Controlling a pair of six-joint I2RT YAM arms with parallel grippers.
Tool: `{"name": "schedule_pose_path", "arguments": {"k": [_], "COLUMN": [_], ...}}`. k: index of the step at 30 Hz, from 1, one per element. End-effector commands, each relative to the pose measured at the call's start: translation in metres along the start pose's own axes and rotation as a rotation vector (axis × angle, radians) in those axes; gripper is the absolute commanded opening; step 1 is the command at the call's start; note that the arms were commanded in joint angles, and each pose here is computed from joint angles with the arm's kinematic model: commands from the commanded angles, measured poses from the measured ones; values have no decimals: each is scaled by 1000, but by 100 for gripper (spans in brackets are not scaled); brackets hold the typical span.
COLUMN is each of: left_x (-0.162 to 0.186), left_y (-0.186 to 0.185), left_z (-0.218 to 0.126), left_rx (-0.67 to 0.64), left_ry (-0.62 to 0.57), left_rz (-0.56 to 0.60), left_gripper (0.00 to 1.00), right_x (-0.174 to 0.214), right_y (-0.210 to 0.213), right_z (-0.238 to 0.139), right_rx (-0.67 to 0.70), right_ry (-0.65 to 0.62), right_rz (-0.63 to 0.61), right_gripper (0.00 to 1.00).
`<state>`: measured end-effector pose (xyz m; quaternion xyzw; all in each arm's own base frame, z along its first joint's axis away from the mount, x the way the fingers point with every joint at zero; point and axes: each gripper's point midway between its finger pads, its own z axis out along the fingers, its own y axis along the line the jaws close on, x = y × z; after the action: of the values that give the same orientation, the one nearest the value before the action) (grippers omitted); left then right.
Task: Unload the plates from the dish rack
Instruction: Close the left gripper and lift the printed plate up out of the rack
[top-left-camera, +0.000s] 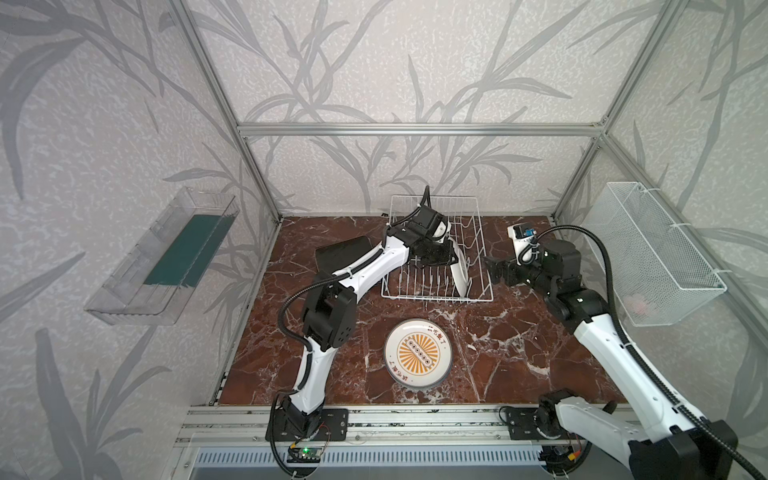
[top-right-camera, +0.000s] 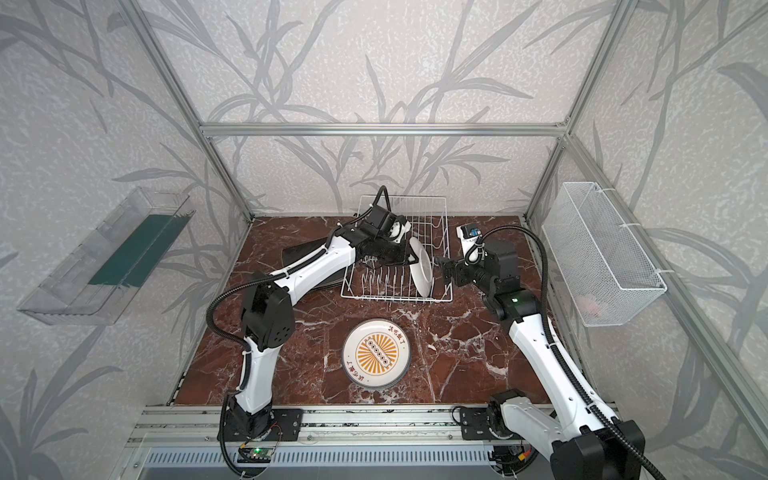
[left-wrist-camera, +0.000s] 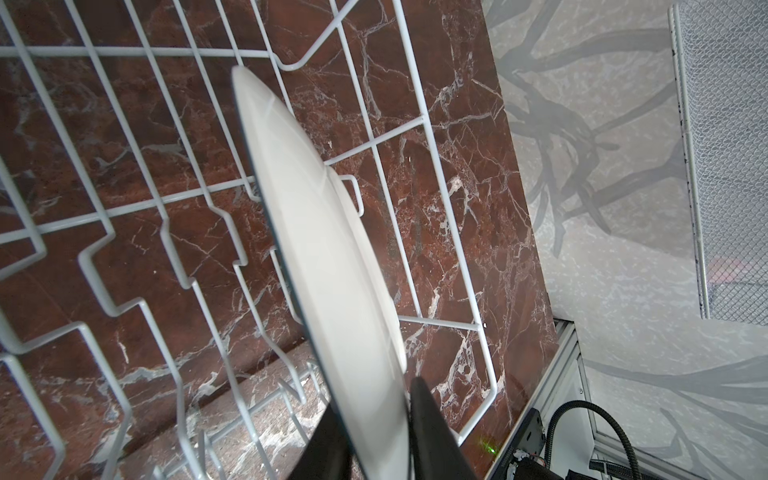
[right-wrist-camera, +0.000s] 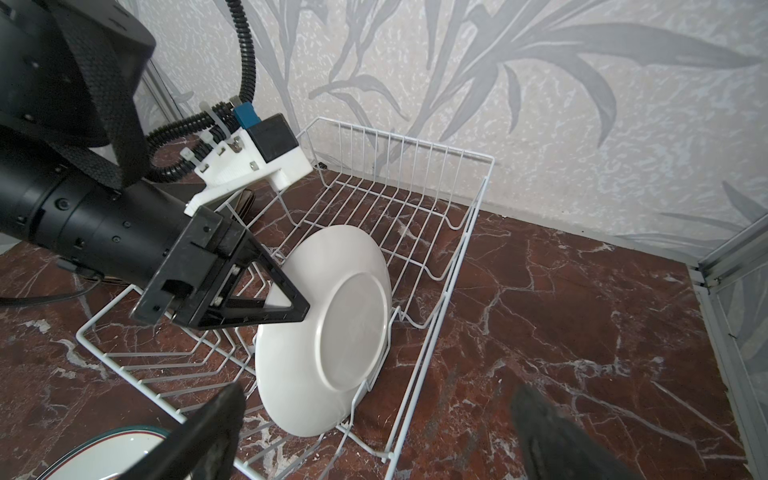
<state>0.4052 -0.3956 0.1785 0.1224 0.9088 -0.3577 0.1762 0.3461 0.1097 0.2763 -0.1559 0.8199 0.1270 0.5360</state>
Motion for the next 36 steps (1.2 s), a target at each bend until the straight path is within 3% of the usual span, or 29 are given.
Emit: {"name": "schedule_pose_path", "arguments": {"k": [1, 14, 23, 36], "left_x": [-1, -4, -10, -18], "left_y": [-3, -11, -16, -33], "left_z": [-3, -5, -10, -16], "left_rx": [-4, 25, 38, 125], "left_ry": [-3, -18, -41, -78], "left_rz": [-11, -50, -60, -105], "left_gripper": [24, 17, 2, 0], "right_x": [-2, 0, 1, 3], "right_y": [0, 1, 1, 0], "right_z": [-5, -4, -3, -3], "right_rx": [-3, -8, -7, -6], "right_ry": [-19, -11, -9, -3], "right_rz": [-11, -8, -11, -15], "right_gripper": [99, 99, 99, 99]}}
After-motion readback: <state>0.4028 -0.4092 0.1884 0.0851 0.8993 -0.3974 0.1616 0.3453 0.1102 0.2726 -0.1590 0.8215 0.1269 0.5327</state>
